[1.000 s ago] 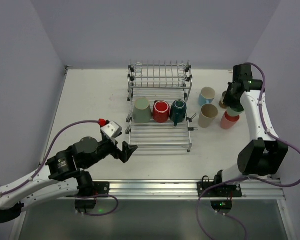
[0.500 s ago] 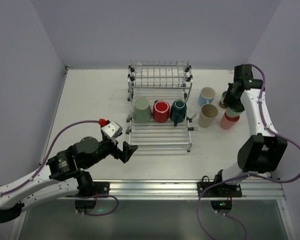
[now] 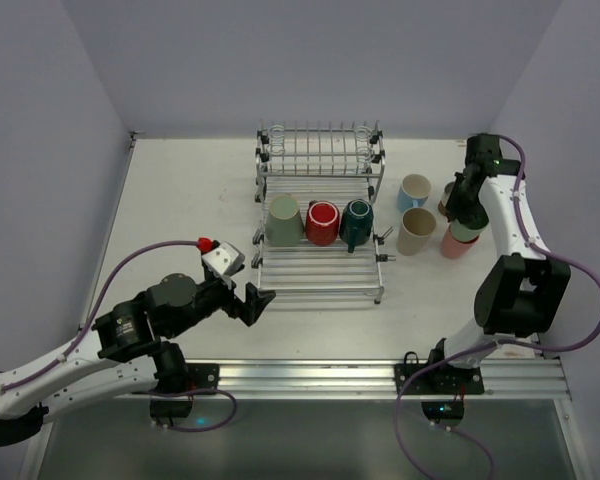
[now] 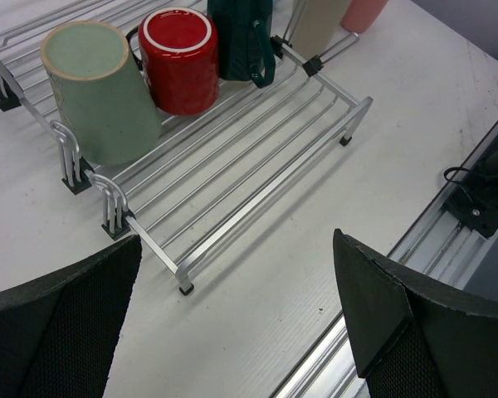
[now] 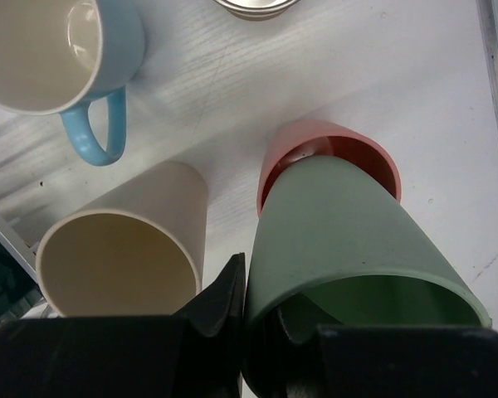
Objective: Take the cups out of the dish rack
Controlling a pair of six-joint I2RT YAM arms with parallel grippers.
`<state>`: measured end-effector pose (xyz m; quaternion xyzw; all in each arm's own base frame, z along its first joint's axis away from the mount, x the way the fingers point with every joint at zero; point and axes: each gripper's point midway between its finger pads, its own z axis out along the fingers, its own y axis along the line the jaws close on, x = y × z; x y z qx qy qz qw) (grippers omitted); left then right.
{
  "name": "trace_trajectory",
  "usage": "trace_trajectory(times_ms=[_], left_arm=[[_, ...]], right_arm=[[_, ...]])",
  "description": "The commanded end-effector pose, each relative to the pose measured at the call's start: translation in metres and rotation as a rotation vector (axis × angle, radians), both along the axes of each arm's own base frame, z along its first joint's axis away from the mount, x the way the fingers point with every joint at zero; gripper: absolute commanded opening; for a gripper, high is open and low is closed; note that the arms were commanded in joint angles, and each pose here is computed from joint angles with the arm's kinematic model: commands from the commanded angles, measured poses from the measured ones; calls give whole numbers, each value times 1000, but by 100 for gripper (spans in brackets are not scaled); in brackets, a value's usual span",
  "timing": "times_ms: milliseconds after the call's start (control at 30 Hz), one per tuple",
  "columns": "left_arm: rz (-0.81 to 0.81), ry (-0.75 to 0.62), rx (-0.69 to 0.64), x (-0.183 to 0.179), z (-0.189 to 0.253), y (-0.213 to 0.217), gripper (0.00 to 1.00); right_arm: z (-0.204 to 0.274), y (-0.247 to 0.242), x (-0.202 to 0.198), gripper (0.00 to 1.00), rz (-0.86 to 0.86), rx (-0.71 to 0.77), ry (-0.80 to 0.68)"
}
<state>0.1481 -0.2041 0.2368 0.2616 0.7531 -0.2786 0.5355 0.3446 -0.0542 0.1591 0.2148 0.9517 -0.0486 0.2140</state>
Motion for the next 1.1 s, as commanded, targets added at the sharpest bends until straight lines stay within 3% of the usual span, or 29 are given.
trace_trajectory(times_ms=[0,333,600,667,767,967,1033,1067], left_arm=[[-19,-27,-9,-1,5,-1,100],[-15,-24,0,0,2,-1,100],[-6,-17,18,2,-2,-2,100],[-2,-14,27,4,-4,-3,100],[10,-9,41,6,-7,-3,100],[82,-7,24,18,6,-3,100],[117,2,12,23,15,-5,100],[129,6,11,25,17,-6,100]], right_arm=[[-8,3,-3,0,36,29,20],[-17,1,3,13,23,44,30],[8,-5,9,40,-1,9,-42],[21,-4,10,42,0,14,-79],[44,0,11,45,3,23,-159],[100,23,0,63,41,79,-413],[135,47,-5,71,104,128,-587],[126,55,-12,73,115,154,-595]])
